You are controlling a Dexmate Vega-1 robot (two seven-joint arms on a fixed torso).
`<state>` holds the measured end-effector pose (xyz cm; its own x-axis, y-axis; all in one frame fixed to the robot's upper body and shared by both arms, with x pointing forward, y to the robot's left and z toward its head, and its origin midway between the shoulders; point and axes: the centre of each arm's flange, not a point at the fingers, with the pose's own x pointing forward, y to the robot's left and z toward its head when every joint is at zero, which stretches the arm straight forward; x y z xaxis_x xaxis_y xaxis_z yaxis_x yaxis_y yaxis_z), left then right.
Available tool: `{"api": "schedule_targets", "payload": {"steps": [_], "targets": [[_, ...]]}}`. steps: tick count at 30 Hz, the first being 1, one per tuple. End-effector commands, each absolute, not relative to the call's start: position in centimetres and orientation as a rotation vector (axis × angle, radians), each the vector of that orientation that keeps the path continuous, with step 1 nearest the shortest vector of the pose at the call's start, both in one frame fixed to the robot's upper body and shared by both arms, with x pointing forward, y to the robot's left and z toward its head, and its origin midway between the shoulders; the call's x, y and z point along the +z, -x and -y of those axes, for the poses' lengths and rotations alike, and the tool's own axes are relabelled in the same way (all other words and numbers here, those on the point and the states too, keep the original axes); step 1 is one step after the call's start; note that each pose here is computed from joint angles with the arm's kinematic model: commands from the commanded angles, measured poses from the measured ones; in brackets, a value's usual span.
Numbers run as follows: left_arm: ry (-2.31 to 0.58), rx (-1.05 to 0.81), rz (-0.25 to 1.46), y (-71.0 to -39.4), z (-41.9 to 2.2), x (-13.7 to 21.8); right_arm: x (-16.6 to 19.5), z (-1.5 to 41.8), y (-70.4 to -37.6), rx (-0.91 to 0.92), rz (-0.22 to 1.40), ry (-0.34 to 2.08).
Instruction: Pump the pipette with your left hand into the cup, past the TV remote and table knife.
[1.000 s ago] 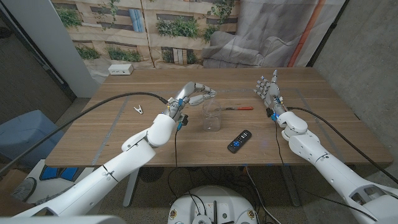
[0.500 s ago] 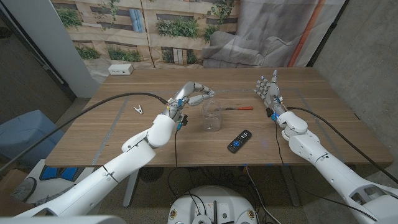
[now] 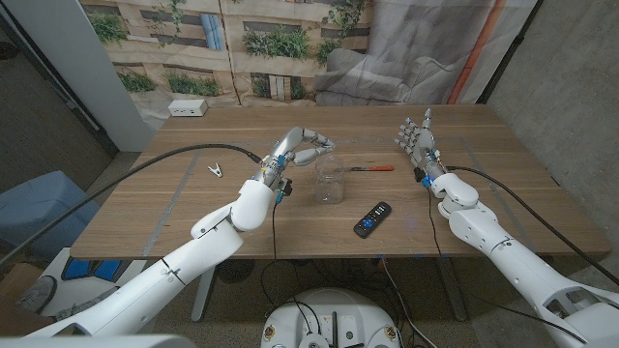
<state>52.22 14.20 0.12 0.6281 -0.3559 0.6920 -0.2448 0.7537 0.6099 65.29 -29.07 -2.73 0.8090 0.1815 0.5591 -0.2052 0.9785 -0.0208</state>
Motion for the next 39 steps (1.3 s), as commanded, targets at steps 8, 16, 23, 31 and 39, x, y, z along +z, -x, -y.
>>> {"api": "schedule_targets", "payload": {"steps": [8, 16, 23, 31, 39], "targets": [[-0.745, -0.108, 0.895, -52.58, -14.14, 0.47, -2.73, 29.06, -65.28, 0.206, 0.593, -0.042], [-0.746, -0.128, 0.876, -52.74, -14.03, 0.27, -2.74, 29.06, -65.29, 0.206, 0.593, -0.042], [-0.742, -0.137, 0.851, -52.98, -14.09, 0.16, -2.75, 29.06, -65.3, 0.206, 0.594, -0.042], [-0.742, -0.15, 0.836, -53.16, -14.25, 0.14, -2.76, 29.06, -65.31, 0.206, 0.594, -0.042], [-0.741, -0.147, 0.831, -53.25, -14.47, 0.29, -2.75, 29.06, -65.3, 0.206, 0.594, -0.042]]}}
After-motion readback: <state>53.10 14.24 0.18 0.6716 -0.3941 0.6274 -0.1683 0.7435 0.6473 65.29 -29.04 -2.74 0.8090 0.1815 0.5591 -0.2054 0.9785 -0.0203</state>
